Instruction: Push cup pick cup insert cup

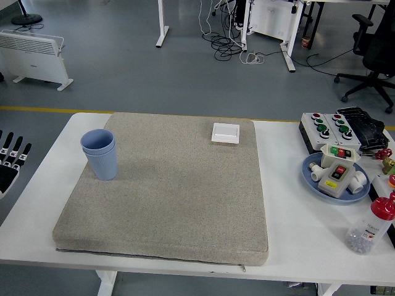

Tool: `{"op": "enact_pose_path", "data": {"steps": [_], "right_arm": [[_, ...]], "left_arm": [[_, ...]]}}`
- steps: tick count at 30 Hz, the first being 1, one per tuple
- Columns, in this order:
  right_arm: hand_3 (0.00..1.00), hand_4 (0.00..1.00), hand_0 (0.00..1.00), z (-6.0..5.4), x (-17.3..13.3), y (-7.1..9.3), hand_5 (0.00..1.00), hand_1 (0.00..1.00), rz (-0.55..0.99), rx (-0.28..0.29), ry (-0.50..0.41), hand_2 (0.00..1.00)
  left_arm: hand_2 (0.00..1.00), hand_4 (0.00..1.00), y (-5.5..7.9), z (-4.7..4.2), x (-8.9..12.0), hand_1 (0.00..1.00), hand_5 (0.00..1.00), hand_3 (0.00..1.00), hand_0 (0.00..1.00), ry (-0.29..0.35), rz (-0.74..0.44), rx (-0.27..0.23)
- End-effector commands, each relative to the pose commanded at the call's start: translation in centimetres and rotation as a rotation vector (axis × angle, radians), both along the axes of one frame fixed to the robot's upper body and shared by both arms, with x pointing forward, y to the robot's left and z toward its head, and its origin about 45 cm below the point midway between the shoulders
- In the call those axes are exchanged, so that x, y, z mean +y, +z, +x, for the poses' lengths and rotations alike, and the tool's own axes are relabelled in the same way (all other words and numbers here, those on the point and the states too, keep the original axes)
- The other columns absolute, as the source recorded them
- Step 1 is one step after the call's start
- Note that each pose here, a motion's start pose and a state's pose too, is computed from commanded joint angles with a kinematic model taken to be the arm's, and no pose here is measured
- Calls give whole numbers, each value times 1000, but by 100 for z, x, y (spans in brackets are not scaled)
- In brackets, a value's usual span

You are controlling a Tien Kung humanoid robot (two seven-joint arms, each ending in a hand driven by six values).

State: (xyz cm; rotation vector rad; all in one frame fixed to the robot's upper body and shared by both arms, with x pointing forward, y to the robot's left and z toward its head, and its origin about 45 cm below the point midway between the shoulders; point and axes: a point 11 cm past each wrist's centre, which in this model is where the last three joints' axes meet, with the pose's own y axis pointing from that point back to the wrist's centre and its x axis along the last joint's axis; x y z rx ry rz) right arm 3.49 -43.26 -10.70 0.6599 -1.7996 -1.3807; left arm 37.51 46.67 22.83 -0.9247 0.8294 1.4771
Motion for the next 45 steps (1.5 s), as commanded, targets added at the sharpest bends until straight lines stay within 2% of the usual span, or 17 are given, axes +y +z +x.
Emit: {"op": "enact_pose_path", "data": {"steps": [5,18,24,45], "right_arm": [[578,127,724,4,-3,1,477,647,-1,-1,0,650],[578,128,724,16,-21,9,475,647,-5,-1,2,649],[578,128,724,15,-32,13,475,647,-7,0,3,650],[578,127,724,24,-40,17,472,647,-9,-2,2,648]], "left_arm": [[905,610,-39,-17,-40,851,998,833,848,-4,15,11],[950,609,-262,-43,-305,887,998,857,874,16,188,60],[950,608,-342,-58,-368,885,998,857,871,4,197,78],[928,599,-376,-78,-339,866,998,847,860,-20,205,104]]}}
